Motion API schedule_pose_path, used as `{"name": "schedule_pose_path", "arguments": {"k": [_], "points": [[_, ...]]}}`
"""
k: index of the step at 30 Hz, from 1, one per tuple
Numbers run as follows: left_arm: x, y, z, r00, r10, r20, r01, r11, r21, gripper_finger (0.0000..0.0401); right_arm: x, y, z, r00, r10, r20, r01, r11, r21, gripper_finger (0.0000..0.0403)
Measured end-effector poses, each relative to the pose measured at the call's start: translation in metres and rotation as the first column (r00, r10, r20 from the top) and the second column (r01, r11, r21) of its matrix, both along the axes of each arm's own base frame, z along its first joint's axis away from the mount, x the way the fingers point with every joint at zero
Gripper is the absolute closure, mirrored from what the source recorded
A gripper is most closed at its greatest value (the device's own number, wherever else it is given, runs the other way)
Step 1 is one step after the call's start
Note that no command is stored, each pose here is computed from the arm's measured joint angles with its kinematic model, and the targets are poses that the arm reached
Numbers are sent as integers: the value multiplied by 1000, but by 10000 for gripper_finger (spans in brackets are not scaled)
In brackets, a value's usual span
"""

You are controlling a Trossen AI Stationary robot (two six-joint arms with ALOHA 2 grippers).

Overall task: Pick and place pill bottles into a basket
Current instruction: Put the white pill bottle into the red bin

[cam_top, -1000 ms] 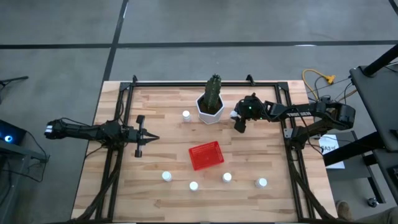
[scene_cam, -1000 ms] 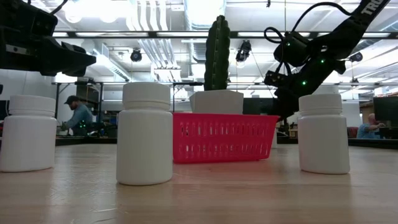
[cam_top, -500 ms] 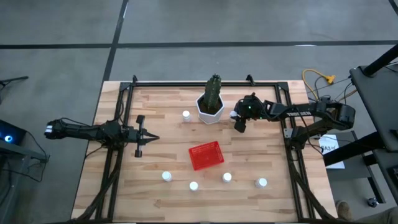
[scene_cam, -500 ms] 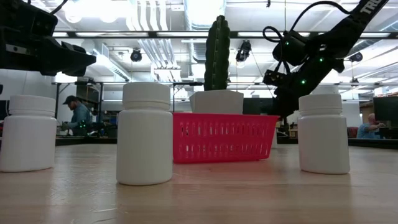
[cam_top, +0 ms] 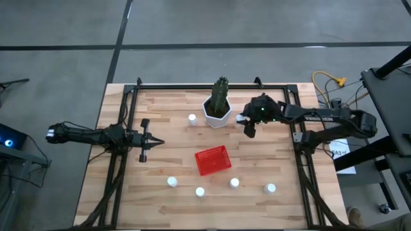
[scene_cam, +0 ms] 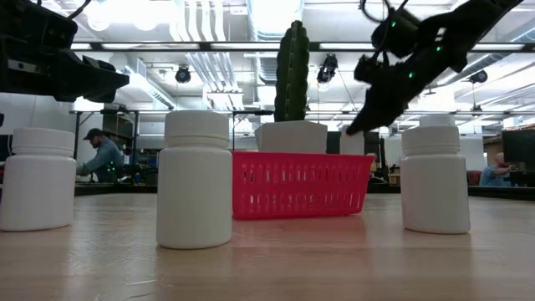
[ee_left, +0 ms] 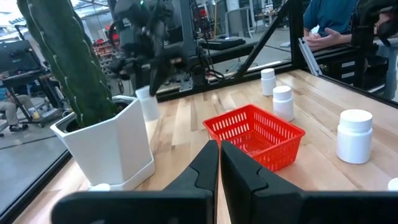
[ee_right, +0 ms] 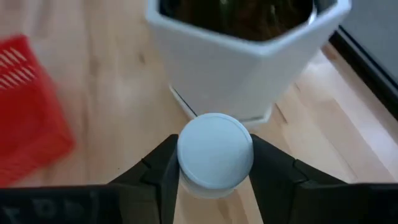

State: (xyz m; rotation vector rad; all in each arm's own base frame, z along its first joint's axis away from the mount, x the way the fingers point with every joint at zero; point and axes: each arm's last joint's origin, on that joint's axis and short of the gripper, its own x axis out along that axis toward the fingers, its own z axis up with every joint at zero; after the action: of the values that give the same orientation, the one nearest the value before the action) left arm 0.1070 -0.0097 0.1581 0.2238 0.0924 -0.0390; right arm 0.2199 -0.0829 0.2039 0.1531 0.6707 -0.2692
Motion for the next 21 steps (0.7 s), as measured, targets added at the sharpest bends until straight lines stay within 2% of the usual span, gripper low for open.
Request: {"name": "schedule_pose_path", "arguments": {"k": [4,10,21], "points": [[0,0,0,1000,0,0,0,1000,1,401,-4,15,13,998,25,56,-27,999,24,259],[0,0,0,1000,0,1,0,1000,1,401,-4,43,26,984,127,124,-132,991,25,259],[0,0,0,1000,0,4,0,1000,0,401,15,69,21,958,226,178,-233,972,23,259]]}}
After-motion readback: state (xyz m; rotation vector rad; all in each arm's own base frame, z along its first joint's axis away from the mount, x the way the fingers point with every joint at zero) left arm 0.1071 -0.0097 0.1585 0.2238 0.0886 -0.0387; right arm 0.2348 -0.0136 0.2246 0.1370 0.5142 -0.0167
